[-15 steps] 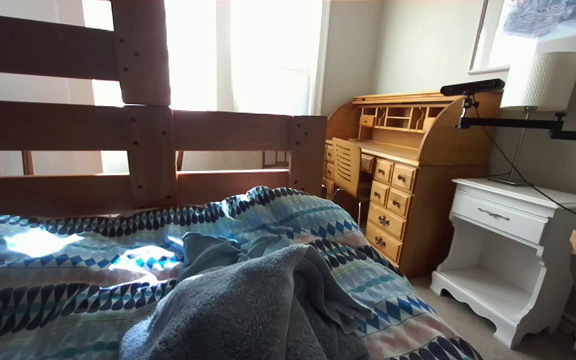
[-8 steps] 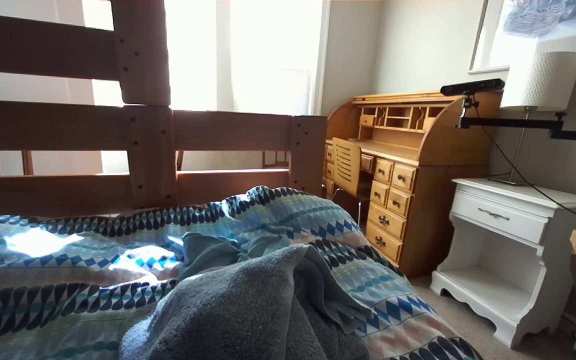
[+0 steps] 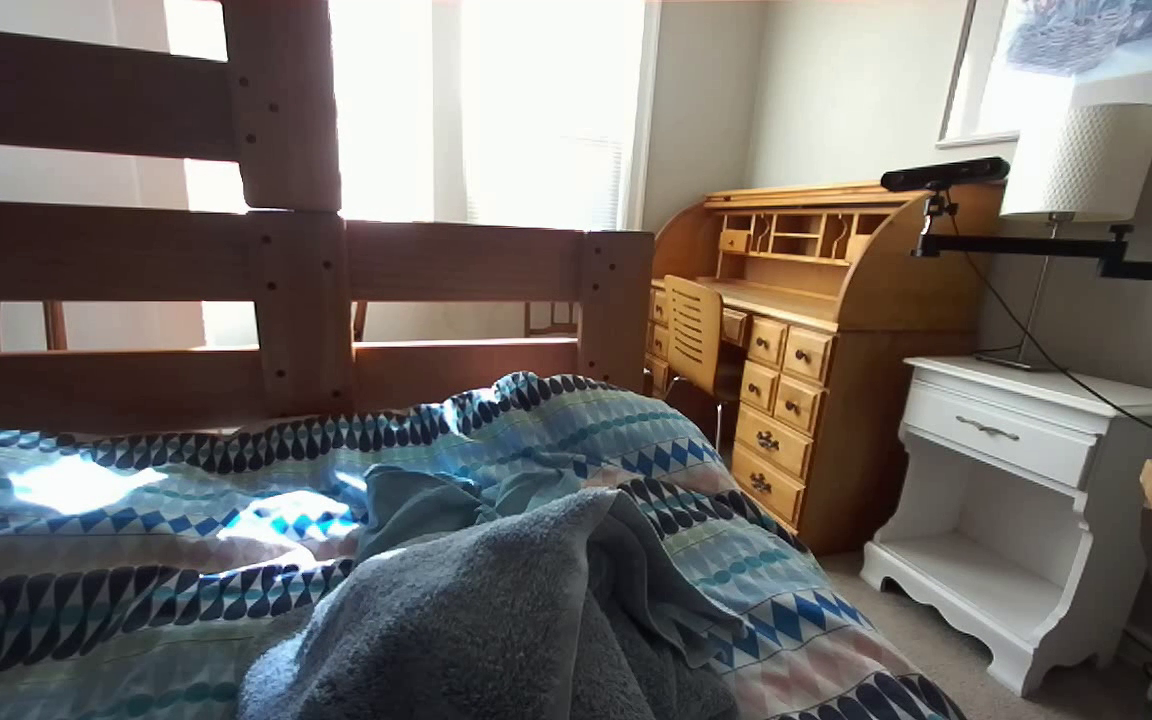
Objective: Put the white hanger on the bottom bed.
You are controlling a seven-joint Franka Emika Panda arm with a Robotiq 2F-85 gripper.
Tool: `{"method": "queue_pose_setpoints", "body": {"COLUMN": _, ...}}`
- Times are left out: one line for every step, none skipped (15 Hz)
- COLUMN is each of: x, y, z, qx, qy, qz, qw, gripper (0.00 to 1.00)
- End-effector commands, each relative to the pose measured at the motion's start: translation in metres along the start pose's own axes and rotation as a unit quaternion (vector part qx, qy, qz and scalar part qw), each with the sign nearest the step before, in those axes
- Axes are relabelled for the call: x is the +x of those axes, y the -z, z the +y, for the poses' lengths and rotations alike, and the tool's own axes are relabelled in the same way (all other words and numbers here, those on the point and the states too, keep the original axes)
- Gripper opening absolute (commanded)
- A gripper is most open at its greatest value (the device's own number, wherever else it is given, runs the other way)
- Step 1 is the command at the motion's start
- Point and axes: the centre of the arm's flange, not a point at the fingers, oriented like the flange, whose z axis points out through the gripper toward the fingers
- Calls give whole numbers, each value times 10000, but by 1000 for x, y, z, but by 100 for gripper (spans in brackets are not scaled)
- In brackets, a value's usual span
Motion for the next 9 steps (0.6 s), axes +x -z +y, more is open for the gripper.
{"method": "queue_pose_setpoints", "body": {"x": 4, "y": -1, "z": -13, "qx": 82, "qy": -29, "qz": 97, "qw": 9999, "gripper": 0}}
{"method": "queue_pose_setpoints", "body": {"x": 4, "y": 0, "z": -13, "qx": 77, "qy": -45, "qz": 92, "qw": 9999, "gripper": 2}}
{"method": "queue_pose_setpoints", "body": {"x": 4, "y": 0, "z": -13, "qx": 83, "qy": -47, "qz": 87, "qw": 9999, "gripper": 2}}
{"method": "queue_pose_setpoints", "body": {"x": 4, "y": 1, "z": -14, "qx": 88, "qy": -49, "qz": 86, "qw": 9999, "gripper": 2}}
{"method": "queue_pose_setpoints", "body": {"x": 4, "y": 2, "z": -14, "qx": 81, "qy": -49, "qz": 84, "qw": 9999, "gripper": 2}}
{"method": "queue_pose_setpoints", "body": {"x": 2, "y": 5, "z": -15, "qx": 67, "qy": -45, "qz": 67, "qw": 9999, "gripper": 2}}
{"method": "queue_pose_setpoints", "body": {"x": 0, "y": 9, "z": -17, "qx": 71, "qy": -41, "qz": 53, "qw": 10000, "gripper": 2}}
{"method": "queue_pose_setpoints", "body": {"x": -2, "y": 15, "z": -20, "qx": 84, "qy": -65, "qz": 39, "qw": 9999, "gripper": 2}}
{"method": "queue_pose_setpoints", "body": {"x": -3, "y": 22, "z": -22, "qx": 59, "qy": -56, "qz": 60, "qw": 9999, "gripper": 2}}
